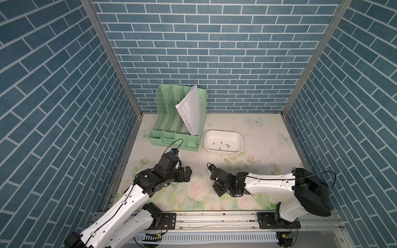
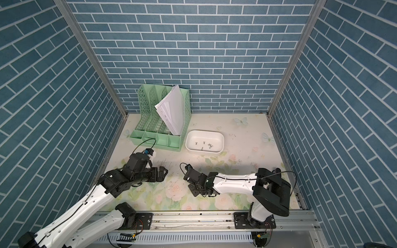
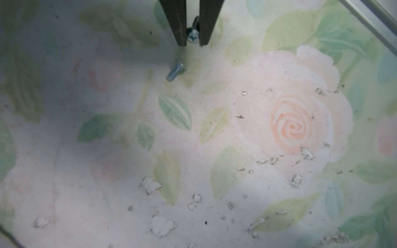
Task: Put the screws on the desktop into the storage box
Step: Pick up the screw from the center of the board, then place the screw in the storage box.
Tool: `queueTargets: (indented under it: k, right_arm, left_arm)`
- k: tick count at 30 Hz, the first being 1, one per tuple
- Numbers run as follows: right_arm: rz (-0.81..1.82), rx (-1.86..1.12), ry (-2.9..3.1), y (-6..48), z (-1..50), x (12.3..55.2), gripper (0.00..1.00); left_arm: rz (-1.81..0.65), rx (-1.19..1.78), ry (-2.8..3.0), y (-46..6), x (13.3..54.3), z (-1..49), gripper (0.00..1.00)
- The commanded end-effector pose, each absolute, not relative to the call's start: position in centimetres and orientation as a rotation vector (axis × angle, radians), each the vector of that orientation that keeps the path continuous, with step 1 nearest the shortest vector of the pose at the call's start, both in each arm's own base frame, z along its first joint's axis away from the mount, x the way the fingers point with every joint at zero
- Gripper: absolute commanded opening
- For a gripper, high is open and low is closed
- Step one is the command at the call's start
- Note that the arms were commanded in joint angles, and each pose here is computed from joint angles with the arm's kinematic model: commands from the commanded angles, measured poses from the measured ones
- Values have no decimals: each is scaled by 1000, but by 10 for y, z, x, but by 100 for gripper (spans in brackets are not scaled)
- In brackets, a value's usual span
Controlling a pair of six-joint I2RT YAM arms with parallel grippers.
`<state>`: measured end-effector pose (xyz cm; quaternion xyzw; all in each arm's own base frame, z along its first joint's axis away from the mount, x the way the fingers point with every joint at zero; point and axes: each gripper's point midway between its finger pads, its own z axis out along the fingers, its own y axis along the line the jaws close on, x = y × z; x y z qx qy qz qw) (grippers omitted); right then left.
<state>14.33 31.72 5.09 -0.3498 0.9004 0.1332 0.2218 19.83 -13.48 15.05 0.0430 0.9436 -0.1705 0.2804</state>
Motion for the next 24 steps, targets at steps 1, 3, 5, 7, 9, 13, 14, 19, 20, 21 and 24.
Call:
queueTargets:
  k: [1, 3, 5, 7, 9, 13, 14, 19, 20, 21, 24]
  right_arm:
    - [342, -962, 2481, 299, 62, 143, 8]
    - [346, -936, 2471, 292, 71, 146, 8]
    - [354, -903, 2459, 284, 81, 150, 8]
    - [358, -870, 2445, 276, 91, 155, 8]
    - [363, -833, 2430, 269, 102, 164, 8]
    - [344, -761, 2400, 251, 123, 188, 8]
    - [342, -745, 2388, 248, 129, 195, 8]
    - [291, -673, 2349, 234, 151, 236, 8]
    - [278, -658, 2343, 232, 155, 246, 8]
    - [271, -653, 2341, 231, 157, 253, 8]
    - [258, -640, 2326, 231, 165, 280, 8]
  left_arm:
    - [-456, 109, 2525, -134, 200, 152, 100]
    - [-458, 110, 2527, -134, 200, 151, 100]
    - [-455, 110, 2530, -134, 200, 151, 100]
    - [-457, 110, 2530, -135, 200, 151, 100]
    - [-455, 111, 2531, -135, 200, 150, 100]
    - [-454, 112, 2538, -135, 200, 149, 100]
    - [-454, 111, 2538, -135, 201, 149, 100]
    - [-445, 105, 2538, -134, 201, 148, 100]
    - [-440, 104, 2539, -133, 201, 148, 100]
    - [-439, 102, 2538, -133, 201, 148, 100]
    - [-434, 98, 2537, -132, 201, 148, 100]
